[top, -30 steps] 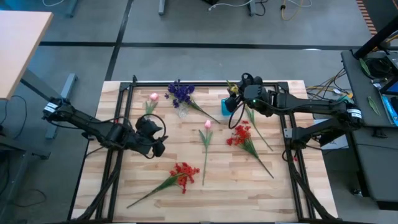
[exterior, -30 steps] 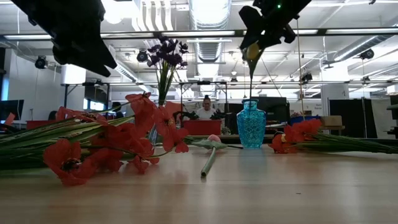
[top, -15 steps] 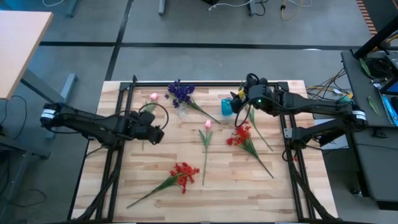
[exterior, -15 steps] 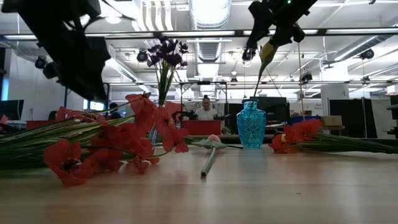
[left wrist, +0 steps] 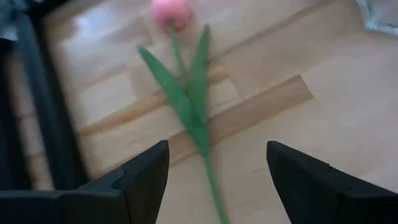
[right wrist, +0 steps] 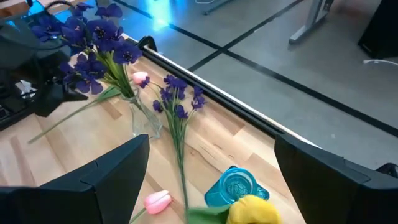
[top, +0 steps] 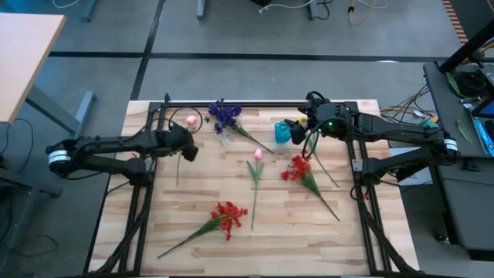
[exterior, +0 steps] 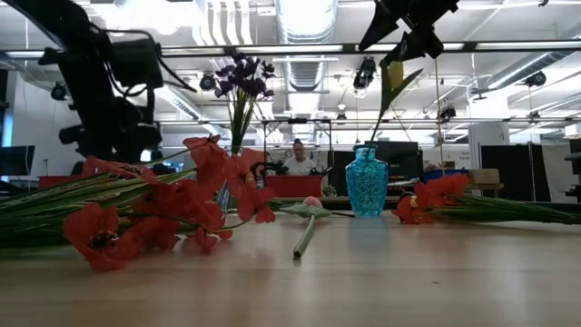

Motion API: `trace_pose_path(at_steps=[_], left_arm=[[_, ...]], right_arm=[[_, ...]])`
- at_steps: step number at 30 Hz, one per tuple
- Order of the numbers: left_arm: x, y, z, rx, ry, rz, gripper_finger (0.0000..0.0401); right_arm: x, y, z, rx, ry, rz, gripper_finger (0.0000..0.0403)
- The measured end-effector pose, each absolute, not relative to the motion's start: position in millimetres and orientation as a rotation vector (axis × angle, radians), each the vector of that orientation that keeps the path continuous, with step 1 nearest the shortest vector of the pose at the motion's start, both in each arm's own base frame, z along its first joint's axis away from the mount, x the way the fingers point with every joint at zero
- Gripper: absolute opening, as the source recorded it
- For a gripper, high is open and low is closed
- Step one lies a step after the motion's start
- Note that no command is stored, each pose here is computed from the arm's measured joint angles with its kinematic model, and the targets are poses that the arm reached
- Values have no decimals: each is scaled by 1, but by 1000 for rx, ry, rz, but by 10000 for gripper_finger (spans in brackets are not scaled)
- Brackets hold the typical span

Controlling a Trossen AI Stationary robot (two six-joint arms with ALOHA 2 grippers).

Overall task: Sort flowers into vase by color
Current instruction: Put the top pink flower into the blue vase

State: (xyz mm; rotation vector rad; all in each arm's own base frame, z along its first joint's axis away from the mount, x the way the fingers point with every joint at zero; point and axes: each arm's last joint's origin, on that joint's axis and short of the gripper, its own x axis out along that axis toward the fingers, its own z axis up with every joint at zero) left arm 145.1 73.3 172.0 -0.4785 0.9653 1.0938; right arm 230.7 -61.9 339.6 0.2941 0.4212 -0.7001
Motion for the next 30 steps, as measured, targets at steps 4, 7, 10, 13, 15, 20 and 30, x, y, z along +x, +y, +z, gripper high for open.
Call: trace_pose_path(at_steps=[4, 7, 10, 13, 15, 20, 30], left_arm=[[141, 87, 161, -498, 955, 1087, 247], [139, 94, 155, -499, 978, 1114, 246], [140, 98, 150, -493, 1013, 1120, 246], [145, 101, 143, -477, 1038, 1110, 246], [147, 102, 137, -475, 1069, 1110, 244], [153, 106, 124, -475, 1123, 1116, 212], [153, 105, 122, -504, 1110, 1127, 19]], right_arm=[[231, -62, 339, 294, 422, -700, 336], [231, -62, 339, 294, 422, -700, 336], [231, -62, 340, 294, 422, -700, 336], [231, -62, 340, 294, 422, -699, 336], [231, -62, 340, 295, 422, -699, 336], [231, -61, 339, 310, 425, -672, 336], [232, -59, 339, 344, 428, -627, 336]])
